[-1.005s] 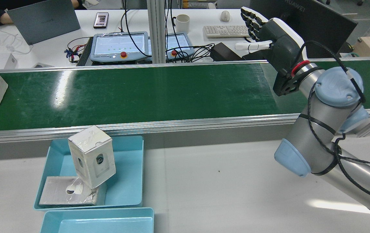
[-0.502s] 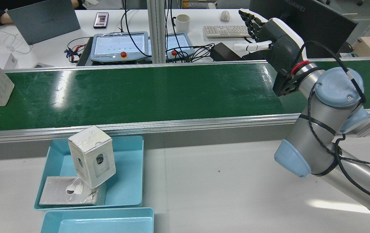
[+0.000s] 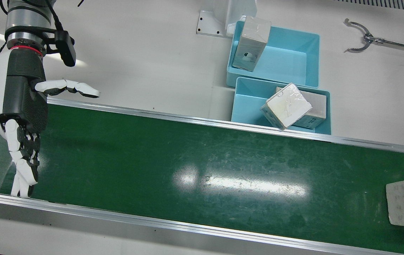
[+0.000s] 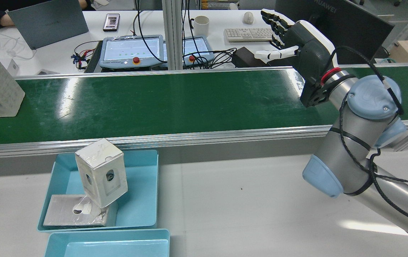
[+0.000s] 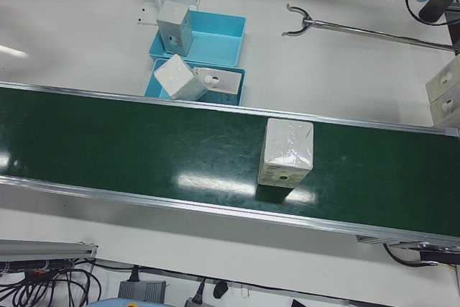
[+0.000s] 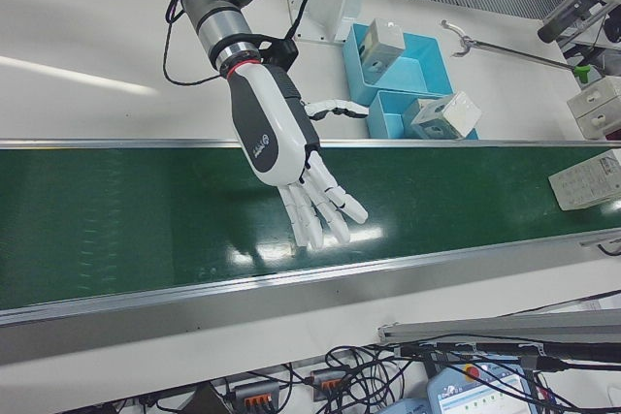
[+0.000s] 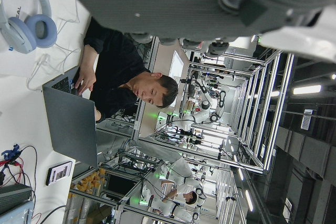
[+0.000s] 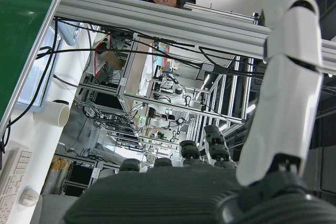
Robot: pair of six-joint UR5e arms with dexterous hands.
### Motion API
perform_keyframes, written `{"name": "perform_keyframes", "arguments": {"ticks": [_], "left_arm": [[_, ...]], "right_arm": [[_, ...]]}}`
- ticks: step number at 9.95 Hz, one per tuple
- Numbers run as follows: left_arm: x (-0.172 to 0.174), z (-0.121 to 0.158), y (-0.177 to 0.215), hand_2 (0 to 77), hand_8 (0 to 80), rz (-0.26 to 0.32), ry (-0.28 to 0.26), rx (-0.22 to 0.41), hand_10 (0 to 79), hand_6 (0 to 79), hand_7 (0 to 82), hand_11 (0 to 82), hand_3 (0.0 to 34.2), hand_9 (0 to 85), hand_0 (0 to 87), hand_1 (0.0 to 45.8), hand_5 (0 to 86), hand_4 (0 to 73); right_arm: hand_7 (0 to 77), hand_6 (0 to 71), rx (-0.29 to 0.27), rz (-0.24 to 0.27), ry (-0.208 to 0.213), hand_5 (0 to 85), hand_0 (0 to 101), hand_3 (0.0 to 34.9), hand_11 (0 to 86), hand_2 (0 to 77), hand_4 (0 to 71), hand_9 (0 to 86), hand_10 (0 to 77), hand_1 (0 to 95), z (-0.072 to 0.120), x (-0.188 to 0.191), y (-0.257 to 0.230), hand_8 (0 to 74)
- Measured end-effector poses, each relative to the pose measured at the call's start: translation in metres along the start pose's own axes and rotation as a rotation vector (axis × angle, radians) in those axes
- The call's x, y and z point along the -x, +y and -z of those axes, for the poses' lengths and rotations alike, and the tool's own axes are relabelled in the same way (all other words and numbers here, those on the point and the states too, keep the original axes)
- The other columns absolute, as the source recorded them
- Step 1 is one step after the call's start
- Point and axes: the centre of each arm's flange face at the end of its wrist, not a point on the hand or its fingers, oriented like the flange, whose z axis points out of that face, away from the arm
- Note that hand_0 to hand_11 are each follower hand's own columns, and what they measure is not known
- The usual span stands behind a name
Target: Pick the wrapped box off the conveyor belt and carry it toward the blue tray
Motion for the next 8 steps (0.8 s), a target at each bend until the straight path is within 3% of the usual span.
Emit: {"name": "perform_keyframes", "arguments": {"ticks": [1,3,5,6,8], "left_arm": [[0.0000,0.0000,0.0000,1.1,0.0,0.000,0.000,0.000,0.5,0.0,0.0,0.0,0.0,0.0,0.0,0.0,1.1,0.0],[0.0000,0.0000,0.0000,1.1,0.0,0.000,0.000,0.000,0.5,0.0,0.0,0.0,0.0,0.0,0.0,0.0,1.1,0.0],[0.0000,0.0000,0.0000,0.5,0.0,0.000,0.000,0.000,0.0,0.0,0.0,0.0,0.0,0.0,0.0,0.0,1.1,0.0],[0.0000,0.0000,0.0000,0.5,0.0,0.000,0.000,0.000,0.0,0.0,0.5,0.0,0.0,0.0,0.0,0.0,1.1,0.0],[0.0000,0.0000,0.0000,0.5,0.0,0.000,0.000,0.000,0.0,0.0,0.0,0.0,0.0,0.0,0.0,0.0,1.1,0.0]], "right_arm": [[0.0,0.0,0.000,0.000,0.000,12.0,45,4.0,1.1,19.6,5.4,1.6,0.0,14.7,0.0001,-0.0002,0.0001,0.0],[0.0,0.0,0.001,0.000,0.001,12.0,46,2.5,1.1,19.6,5.4,1.6,0.0,14.7,-0.0002,-0.0009,0.0009,0.0],[0.0,0.0,0.000,0.000,0.003,8.7,46,8.1,1.1,19.6,1.6,1.6,0.0,14.7,-0.0008,-0.0021,0.0006,0.0],[0.0,0.0,0.001,0.000,0.003,4.9,46,16.0,1.1,18.0,0.0,1.6,0.0,15.3,-0.0012,-0.0025,0.0006,0.0],[0.0,0.0,0.000,0.002,0.004,4.4,46,16.0,1.1,19.1,0.0,1.6,0.0,14.7,-0.0018,-0.0038,-0.0001,0.0]]}}
